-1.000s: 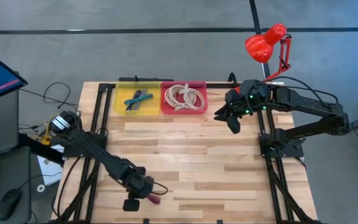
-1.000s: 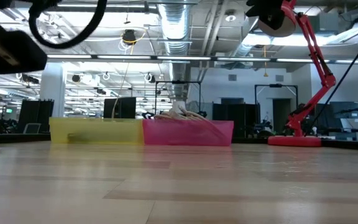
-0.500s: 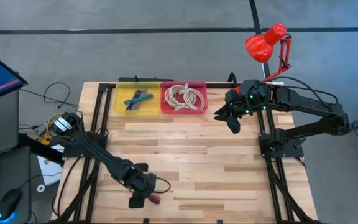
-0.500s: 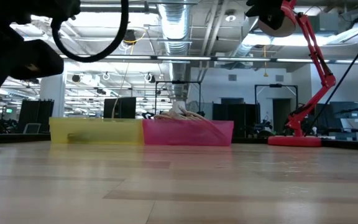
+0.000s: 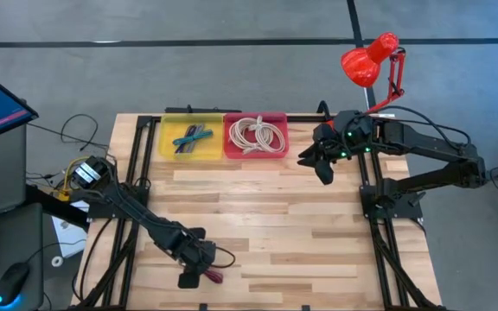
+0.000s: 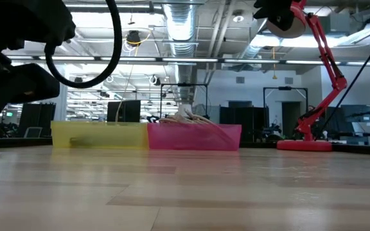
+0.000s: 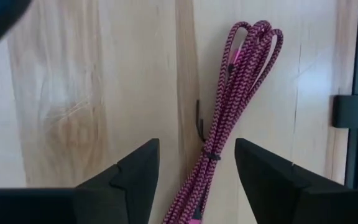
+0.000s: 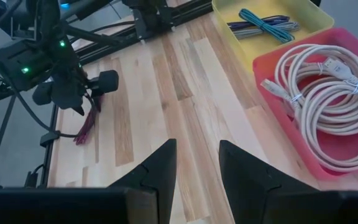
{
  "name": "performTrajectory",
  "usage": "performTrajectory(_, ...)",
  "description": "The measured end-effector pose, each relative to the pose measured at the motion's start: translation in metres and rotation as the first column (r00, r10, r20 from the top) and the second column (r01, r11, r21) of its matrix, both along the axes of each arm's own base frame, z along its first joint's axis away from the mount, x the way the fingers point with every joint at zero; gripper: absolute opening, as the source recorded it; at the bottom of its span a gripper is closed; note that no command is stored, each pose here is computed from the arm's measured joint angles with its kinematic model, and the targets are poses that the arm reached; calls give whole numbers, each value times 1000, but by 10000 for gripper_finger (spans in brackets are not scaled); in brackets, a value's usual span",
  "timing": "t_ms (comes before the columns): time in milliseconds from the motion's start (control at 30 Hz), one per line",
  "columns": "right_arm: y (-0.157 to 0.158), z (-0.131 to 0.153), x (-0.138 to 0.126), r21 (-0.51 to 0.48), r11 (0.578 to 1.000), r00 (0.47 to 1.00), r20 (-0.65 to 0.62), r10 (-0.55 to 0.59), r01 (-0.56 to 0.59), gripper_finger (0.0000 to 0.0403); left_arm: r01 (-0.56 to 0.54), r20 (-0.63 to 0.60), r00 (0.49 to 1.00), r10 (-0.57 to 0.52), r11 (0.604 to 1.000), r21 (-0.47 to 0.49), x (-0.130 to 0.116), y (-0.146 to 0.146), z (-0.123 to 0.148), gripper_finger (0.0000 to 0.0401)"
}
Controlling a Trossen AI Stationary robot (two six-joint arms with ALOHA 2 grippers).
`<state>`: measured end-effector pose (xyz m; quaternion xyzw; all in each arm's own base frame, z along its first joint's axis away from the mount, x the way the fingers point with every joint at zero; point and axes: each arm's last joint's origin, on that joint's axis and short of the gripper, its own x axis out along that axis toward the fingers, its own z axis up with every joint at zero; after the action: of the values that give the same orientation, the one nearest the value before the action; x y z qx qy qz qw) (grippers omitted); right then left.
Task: Pick & Place USB Port
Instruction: Put the pink charger cable into the yellow bin
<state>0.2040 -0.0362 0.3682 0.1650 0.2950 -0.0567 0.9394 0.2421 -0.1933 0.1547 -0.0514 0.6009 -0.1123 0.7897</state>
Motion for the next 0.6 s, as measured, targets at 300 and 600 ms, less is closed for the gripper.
performTrajectory(300, 0, 0, 0, 0, 1000, 1000, 0, 0, 0, 113, 25, -28, 999, -27, 998, -58, -6, 2, -12, 209)
performTrajectory(600, 0, 0, 0, 0, 1000, 1000, 0, 0, 0, 113, -4, -36, 999, 2, 998, -64, -13, 7, -23, 188)
